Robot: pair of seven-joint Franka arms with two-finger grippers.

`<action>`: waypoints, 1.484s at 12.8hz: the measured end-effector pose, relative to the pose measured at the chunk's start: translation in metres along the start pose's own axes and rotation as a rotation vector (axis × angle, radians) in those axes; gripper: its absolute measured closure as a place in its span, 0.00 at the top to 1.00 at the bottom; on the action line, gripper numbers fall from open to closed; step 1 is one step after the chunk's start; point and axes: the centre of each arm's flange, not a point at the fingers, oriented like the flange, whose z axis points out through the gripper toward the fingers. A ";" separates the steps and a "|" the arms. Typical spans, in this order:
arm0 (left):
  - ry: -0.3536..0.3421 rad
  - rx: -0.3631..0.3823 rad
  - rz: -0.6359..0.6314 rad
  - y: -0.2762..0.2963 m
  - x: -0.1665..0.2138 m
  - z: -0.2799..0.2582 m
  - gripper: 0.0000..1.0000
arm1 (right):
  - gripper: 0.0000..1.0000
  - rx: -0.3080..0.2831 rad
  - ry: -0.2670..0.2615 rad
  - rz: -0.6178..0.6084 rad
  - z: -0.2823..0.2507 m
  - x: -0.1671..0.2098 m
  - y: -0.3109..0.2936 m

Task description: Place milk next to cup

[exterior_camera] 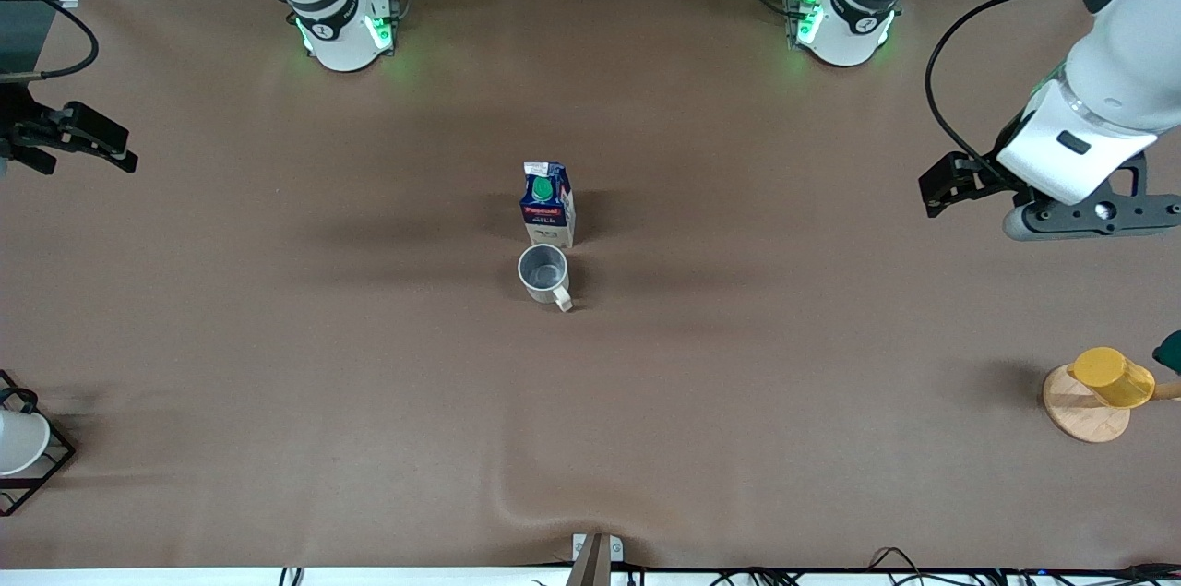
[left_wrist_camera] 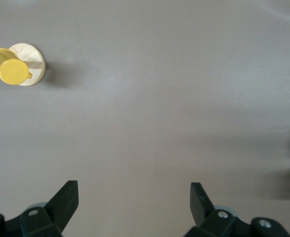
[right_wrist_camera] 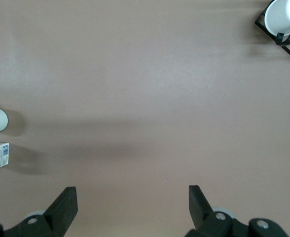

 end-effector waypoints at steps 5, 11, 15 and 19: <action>0.006 -0.004 -0.007 -0.007 -0.008 -0.012 1.00 | 1.00 0.000 0.000 -0.001 0.000 0.000 0.000; 0.017 -0.028 -0.004 -0.014 -0.015 -0.023 1.00 | 1.00 0.000 -0.001 -0.002 0.001 0.000 -0.001; 0.015 -0.027 -0.034 -0.034 -0.020 -0.006 1.00 | 1.00 0.000 -0.003 -0.003 0.002 0.001 -0.002; 0.042 -0.029 -0.032 -0.035 -0.033 -0.002 1.00 | 1.00 0.000 -0.004 -0.003 0.002 0.001 -0.002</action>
